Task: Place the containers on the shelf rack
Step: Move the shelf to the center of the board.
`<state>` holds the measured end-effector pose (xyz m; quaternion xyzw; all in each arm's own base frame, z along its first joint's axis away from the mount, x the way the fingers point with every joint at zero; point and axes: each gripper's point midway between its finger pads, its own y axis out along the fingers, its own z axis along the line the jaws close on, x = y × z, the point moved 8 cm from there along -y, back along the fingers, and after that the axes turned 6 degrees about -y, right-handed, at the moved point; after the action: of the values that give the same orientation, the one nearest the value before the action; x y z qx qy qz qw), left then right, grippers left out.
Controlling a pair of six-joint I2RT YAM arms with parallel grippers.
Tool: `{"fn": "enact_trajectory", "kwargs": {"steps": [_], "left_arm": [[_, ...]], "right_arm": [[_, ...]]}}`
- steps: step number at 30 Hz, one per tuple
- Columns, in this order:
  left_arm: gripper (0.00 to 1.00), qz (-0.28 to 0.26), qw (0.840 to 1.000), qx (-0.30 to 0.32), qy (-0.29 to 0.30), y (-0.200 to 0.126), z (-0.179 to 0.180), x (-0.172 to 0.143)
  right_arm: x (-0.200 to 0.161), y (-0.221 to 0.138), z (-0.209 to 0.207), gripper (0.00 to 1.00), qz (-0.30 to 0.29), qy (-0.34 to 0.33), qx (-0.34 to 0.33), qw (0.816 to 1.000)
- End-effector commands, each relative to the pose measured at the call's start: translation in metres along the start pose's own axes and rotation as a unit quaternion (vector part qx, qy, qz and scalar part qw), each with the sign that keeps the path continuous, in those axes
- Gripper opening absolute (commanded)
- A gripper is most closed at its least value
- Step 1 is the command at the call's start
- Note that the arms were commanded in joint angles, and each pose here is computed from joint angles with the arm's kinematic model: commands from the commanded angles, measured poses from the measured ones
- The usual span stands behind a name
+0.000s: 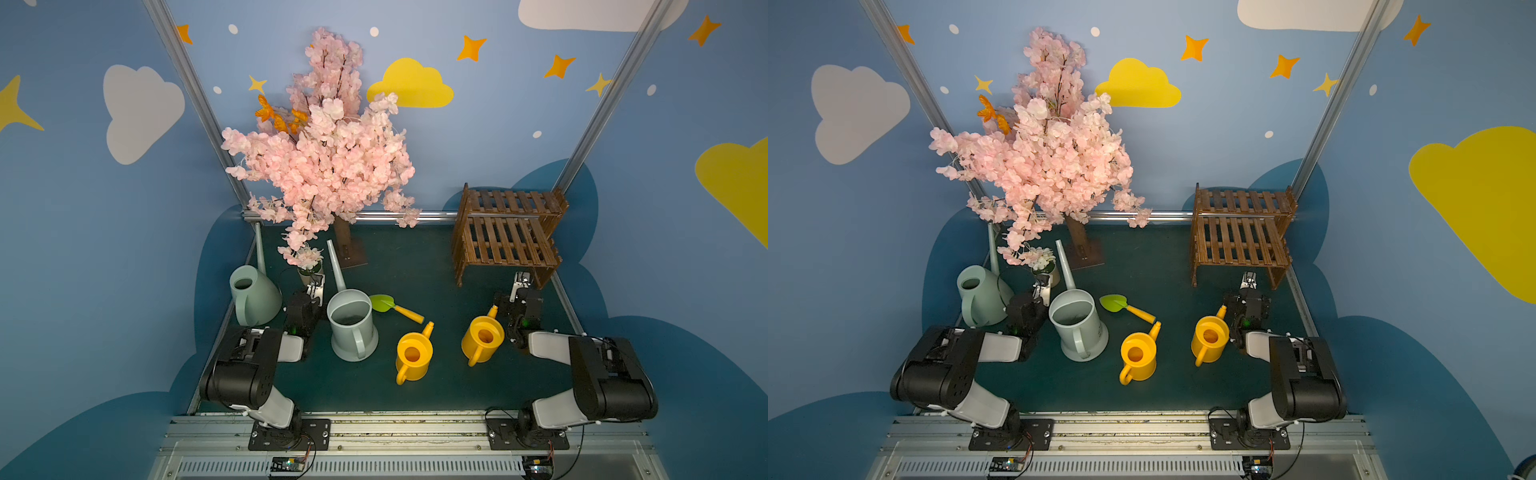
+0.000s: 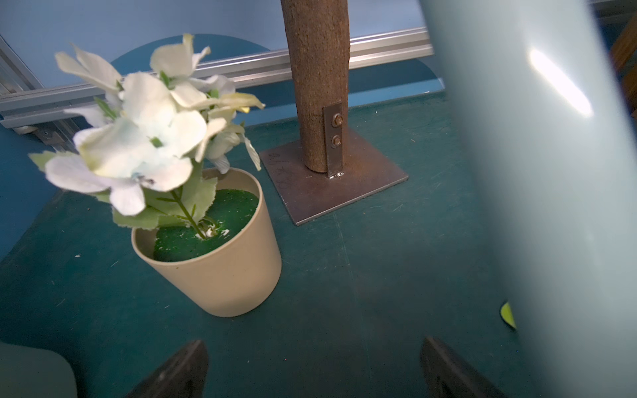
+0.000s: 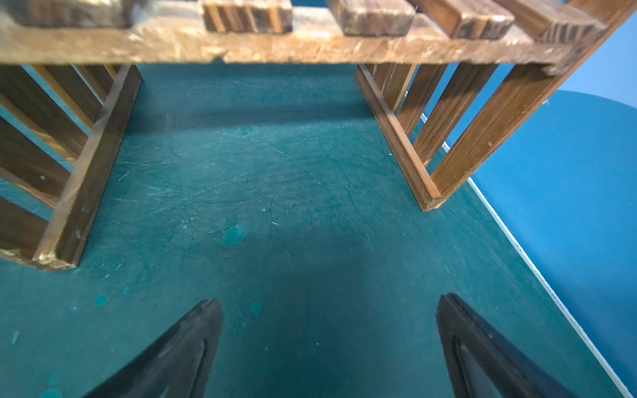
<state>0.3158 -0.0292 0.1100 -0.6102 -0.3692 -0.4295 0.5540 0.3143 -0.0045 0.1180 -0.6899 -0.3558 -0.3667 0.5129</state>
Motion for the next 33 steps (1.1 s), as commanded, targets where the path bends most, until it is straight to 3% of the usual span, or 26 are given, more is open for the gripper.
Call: {"fn": "enact_trajectory", "kwargs": {"steps": [1, 7, 15, 21, 28, 33], "left_arm": [[1.00, -0.022, 1.000, 0.008, -0.004, -0.002, 0.001, 0.006], [1.00, -0.081, 0.995, 0.061, -0.023, -0.033, 0.010, 0.012], [1.00, -0.092, 0.992, 0.081, -0.021, -0.056, 0.012, 0.031], [1.00, -0.090, 0.986, 0.123, -0.066, -0.080, 0.017, 0.043], [1.00, -0.132, 0.962, 0.205, -0.127, -0.123, 0.031, 0.069], [1.00, -0.154, 0.945, 0.252, -0.143, -0.159, 0.039, 0.092]], "right_arm": [[0.008, -0.002, 0.000, 0.98, -0.011, 0.003, -0.001, 1.000], [0.014, -0.005, -0.003, 0.98, -0.006, 0.007, -0.015, 1.000], [0.028, -0.019, -0.009, 0.98, -0.004, 0.006, -0.019, 1.000], [0.041, -0.036, -0.014, 0.98, 0.011, 0.009, -0.015, 1.000], [0.054, -0.058, -0.021, 0.98, 0.020, 0.033, -0.008, 0.999], [0.076, -0.083, -0.029, 0.98, 0.012, 0.099, -0.007, 0.995]]}}
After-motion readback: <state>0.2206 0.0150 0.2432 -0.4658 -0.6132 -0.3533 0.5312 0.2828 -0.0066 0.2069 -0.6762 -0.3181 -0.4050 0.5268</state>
